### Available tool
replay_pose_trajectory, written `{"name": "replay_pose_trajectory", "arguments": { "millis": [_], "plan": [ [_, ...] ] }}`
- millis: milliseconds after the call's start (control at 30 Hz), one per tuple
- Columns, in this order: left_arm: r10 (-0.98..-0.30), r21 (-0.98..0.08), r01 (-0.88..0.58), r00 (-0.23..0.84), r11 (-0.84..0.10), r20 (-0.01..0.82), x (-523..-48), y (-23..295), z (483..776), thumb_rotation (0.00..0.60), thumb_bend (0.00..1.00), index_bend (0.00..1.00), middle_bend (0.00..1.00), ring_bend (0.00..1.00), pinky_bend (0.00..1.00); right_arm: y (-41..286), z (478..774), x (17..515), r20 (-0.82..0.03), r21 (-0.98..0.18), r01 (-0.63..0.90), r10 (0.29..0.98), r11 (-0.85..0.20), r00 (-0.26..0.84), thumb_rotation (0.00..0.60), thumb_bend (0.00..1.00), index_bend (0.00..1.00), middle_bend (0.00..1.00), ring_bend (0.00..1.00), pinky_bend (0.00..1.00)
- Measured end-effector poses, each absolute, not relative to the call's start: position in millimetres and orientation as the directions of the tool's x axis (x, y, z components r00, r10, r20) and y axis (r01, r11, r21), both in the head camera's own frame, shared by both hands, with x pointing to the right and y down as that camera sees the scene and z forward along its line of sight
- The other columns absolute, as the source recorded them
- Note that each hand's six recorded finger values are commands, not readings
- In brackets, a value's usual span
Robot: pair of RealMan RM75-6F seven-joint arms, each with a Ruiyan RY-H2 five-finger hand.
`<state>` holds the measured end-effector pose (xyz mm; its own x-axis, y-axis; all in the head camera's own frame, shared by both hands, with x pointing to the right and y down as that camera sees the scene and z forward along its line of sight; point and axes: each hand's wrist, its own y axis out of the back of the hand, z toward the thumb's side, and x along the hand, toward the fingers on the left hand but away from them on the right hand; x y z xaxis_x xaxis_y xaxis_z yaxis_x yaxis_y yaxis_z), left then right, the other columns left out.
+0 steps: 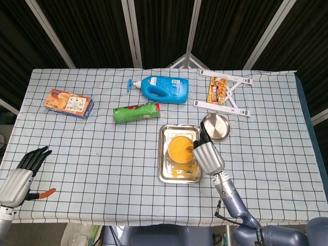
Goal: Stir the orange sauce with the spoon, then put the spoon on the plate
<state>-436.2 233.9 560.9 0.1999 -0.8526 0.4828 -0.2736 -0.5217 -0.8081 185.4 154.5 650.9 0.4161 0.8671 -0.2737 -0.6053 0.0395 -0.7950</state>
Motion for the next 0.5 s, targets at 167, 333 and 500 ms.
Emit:
{"name": "replay_pose_trajectory", "arguments": {
  "millis": [167, 333, 500],
  "plan": [
    [-0.853, -0.808, -0.273, 0.199, -0.522, 0.483, -436, 234, 561, 0.600, 0.00, 0.00, 0.00, 0.00, 0.00, 153, 650, 190, -0.271, -0.794, -0.607, 0.872, 0.037, 0.407, 0.600, 0.67, 0.65, 0.61, 0.30, 0.00],
    [-0.852, -0.808, -0.273, 0.200, -0.522, 0.483, -436, 234, 561, 0.600, 0.00, 0.00, 0.00, 0.00, 0.00, 153, 644, 187, -0.262, -0.817, -0.576, 0.875, 0.024, 0.407, 0.600, 0.67, 0.65, 0.61, 0.30, 0.00],
    [-0.854, -0.809, -0.274, 0.200, -0.520, 0.481, -436, 234, 561, 0.600, 0.00, 0.00, 0.00, 0.00, 0.00, 152, 639, 182, -0.238, -0.823, -0.565, 0.872, 0.053, 0.427, 0.600, 0.67, 0.65, 0.61, 0.30, 0.00]
  ]
}}
